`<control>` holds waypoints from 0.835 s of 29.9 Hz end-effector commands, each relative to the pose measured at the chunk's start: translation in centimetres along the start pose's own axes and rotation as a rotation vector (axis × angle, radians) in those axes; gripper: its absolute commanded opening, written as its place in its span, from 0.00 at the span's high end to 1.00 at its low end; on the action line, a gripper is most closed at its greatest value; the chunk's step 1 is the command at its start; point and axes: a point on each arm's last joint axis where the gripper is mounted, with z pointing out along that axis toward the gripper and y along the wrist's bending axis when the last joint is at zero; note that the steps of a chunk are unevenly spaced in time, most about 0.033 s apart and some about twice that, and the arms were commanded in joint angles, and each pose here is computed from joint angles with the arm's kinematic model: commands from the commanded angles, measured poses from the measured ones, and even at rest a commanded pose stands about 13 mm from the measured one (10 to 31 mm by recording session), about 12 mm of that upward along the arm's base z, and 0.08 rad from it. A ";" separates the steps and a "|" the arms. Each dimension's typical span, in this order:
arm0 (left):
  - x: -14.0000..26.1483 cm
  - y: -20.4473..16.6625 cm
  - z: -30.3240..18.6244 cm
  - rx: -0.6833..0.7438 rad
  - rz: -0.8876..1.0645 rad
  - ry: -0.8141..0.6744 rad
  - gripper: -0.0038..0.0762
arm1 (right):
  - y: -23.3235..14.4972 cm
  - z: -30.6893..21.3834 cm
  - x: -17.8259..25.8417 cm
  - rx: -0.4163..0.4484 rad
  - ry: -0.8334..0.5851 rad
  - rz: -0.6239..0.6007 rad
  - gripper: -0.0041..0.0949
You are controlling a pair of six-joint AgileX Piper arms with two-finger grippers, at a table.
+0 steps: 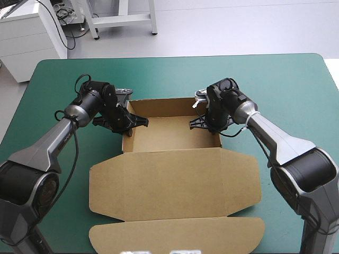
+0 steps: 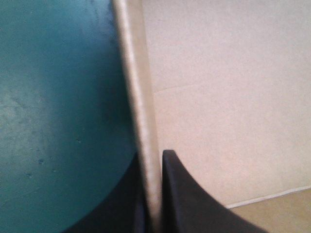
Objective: Fold the box
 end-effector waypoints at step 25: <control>-2.3 -1.2 -6.9 -0.006 0.123 -0.234 0.27 | -0.8 -7.6 -1.2 0.077 -0.186 -0.033 0.48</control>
